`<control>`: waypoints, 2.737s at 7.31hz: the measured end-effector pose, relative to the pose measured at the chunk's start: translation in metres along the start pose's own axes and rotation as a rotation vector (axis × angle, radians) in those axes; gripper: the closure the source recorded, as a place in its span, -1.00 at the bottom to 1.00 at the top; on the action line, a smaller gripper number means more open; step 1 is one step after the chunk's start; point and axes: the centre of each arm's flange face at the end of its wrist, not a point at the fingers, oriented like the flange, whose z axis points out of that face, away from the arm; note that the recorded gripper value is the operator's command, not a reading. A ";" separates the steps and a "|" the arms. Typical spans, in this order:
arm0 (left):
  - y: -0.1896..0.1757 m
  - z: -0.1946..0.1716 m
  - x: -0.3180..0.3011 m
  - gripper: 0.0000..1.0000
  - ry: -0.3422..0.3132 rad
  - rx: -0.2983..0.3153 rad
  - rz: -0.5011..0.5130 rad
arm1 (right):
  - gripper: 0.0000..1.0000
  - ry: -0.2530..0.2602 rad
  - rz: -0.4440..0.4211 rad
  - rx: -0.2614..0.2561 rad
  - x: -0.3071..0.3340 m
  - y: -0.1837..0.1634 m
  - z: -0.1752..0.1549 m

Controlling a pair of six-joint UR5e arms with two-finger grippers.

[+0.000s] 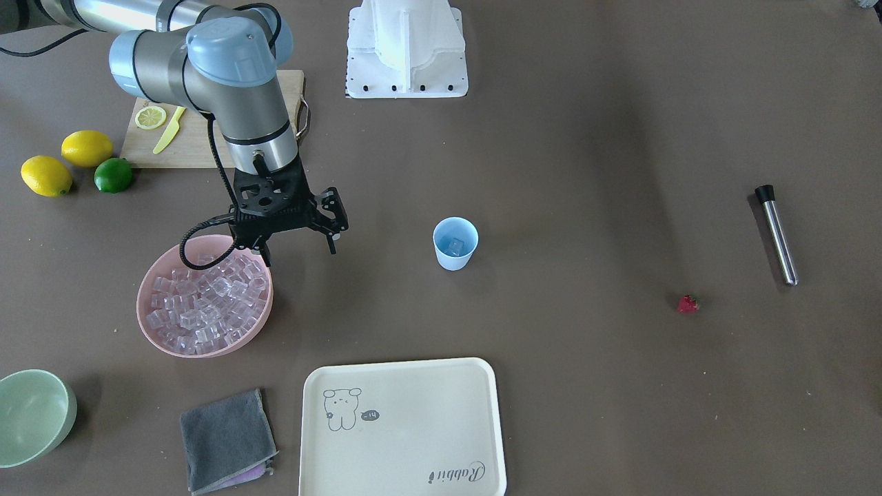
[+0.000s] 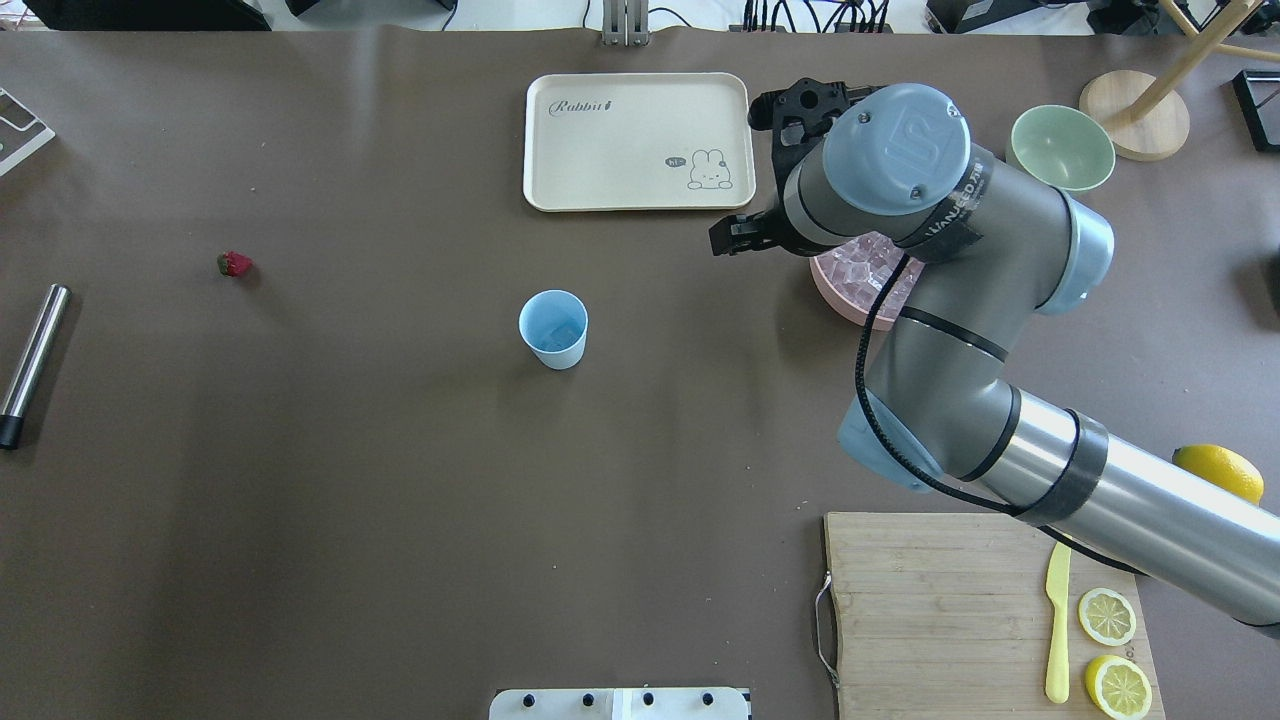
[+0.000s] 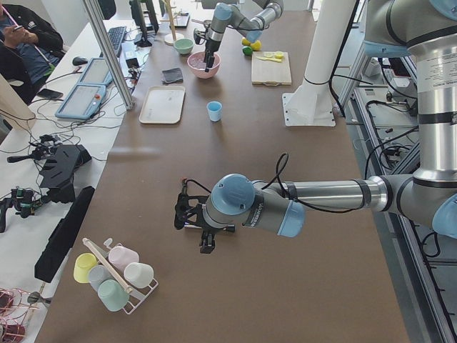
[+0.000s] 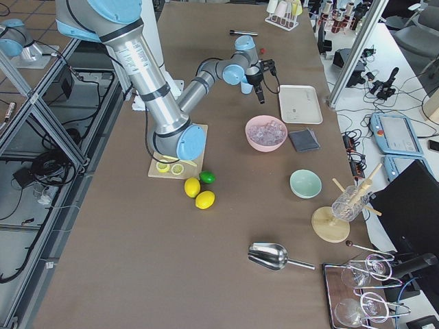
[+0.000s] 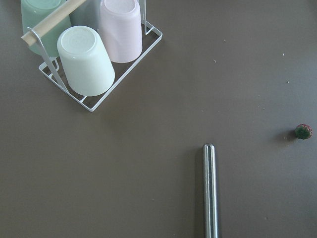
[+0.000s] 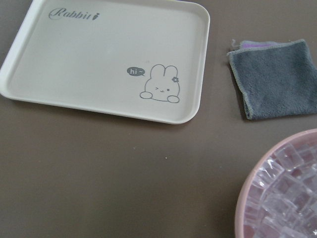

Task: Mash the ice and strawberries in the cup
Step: 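Move the right gripper back down into the ice bowl, then grasp a third ice cube from the bowl with the right gripper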

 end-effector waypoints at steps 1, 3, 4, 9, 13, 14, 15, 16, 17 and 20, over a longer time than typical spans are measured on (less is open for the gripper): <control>-0.001 0.001 -0.001 -0.98 -0.001 -0.002 -0.002 | -0.98 0.019 0.009 0.000 0.030 0.005 0.007; -0.002 0.002 -0.002 -0.98 -0.002 -0.003 -0.003 | -0.96 0.029 0.012 0.016 0.073 0.013 0.021; -0.001 0.002 -0.001 -0.98 -0.001 -0.002 -0.003 | -0.91 0.035 0.010 0.019 0.083 0.013 0.026; 0.000 0.001 -0.001 -0.98 0.000 -0.001 -0.002 | -0.98 0.048 -0.210 -0.055 0.119 0.007 0.047; -0.003 -0.002 0.003 -0.98 0.001 0.006 0.006 | -0.03 -0.008 -0.268 -0.106 0.128 0.000 0.046; -0.005 -0.002 0.003 -0.98 0.001 0.007 0.007 | 0.20 -0.007 -0.269 -0.111 0.128 0.001 0.048; -0.006 -0.002 0.003 -0.98 0.001 0.007 0.007 | 0.27 -0.006 -0.271 -0.117 0.126 0.004 0.051; -0.007 -0.001 0.003 -0.98 0.000 0.006 0.006 | 0.27 -0.007 -0.275 -0.126 0.124 0.008 0.055; -0.007 -0.001 0.003 -0.98 0.000 0.006 0.006 | 0.25 -0.007 -0.278 -0.134 0.122 0.010 0.059; -0.008 -0.002 0.003 -0.98 0.000 0.007 0.006 | 0.24 -0.013 -0.275 -0.158 0.121 0.013 0.065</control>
